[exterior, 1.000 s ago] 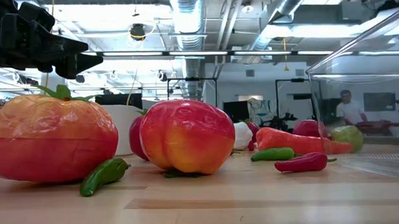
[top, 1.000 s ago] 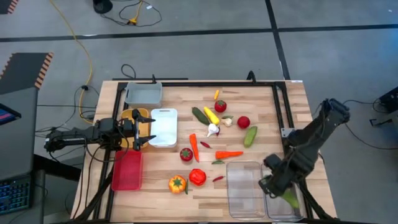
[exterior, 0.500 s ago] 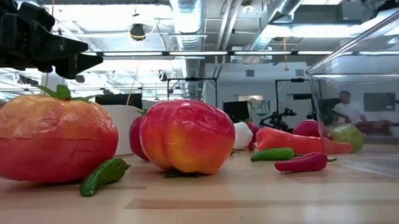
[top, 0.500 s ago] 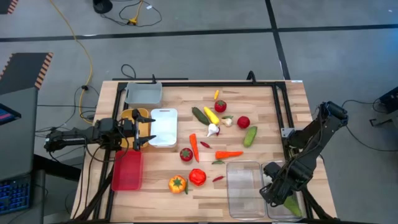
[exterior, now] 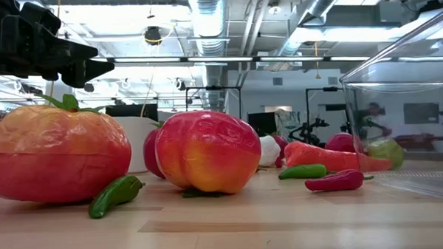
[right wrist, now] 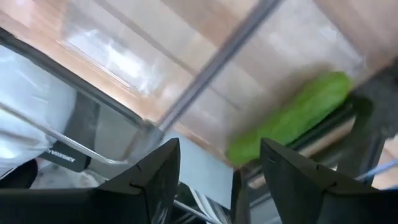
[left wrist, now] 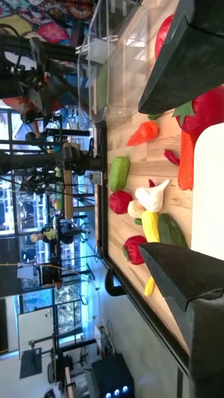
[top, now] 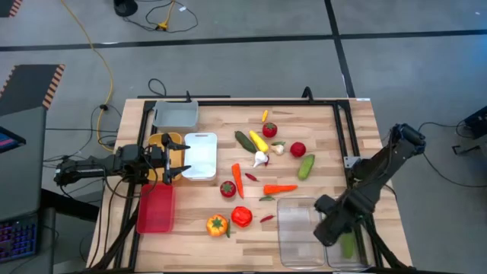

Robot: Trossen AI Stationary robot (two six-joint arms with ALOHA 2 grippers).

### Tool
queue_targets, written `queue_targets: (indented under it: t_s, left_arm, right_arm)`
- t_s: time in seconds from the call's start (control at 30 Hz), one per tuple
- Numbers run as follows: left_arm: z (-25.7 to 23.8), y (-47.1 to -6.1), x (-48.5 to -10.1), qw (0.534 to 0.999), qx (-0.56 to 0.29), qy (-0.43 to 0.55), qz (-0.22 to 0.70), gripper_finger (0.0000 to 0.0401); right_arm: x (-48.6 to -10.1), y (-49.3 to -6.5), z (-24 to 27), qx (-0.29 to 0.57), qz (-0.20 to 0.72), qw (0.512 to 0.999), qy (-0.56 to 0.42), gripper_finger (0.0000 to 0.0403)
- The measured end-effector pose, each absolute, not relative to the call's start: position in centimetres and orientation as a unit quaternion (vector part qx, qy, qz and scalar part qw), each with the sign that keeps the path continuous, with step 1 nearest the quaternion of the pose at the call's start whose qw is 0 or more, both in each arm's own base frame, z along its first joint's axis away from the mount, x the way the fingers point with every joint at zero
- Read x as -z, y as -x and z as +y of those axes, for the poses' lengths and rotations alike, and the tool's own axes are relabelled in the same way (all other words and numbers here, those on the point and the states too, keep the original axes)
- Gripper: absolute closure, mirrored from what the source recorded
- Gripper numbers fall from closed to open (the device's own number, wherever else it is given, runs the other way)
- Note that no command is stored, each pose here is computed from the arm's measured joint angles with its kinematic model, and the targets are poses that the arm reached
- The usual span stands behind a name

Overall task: Sort produce into baskets
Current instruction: Put the green cucumber into the right transparent bin

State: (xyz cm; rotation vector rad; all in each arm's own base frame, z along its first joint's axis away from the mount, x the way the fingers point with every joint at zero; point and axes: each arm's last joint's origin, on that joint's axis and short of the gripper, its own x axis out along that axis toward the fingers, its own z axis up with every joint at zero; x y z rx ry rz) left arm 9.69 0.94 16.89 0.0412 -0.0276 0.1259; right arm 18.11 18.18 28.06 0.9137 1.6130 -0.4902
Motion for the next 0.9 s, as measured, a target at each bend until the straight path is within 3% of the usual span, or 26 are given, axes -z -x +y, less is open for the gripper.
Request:
queue_targets:
  t_s: [0.3,0.53,0.9]
  left_arm:
    - [0.9,-9.7,-16.9,0.998,-0.063,-0.021,-0.014,0.006]
    - [0.9,-9.7,-16.9,0.998,-0.063,-0.021,-0.014,0.006]
    - [0.9,-9.7,-16.9,0.998,-0.063,-0.021,-0.014,0.006]
  right_arm:
    - [-30.0,-19.9,13.3,0.179,0.651,0.611,-0.414,0.0155]
    - [-30.4,-20.4,9.0,0.262,0.587,0.677,-0.359,0.0155]
    - [-30.3,-21.9,4.8,0.342,0.536,0.667,-0.389,0.0154]
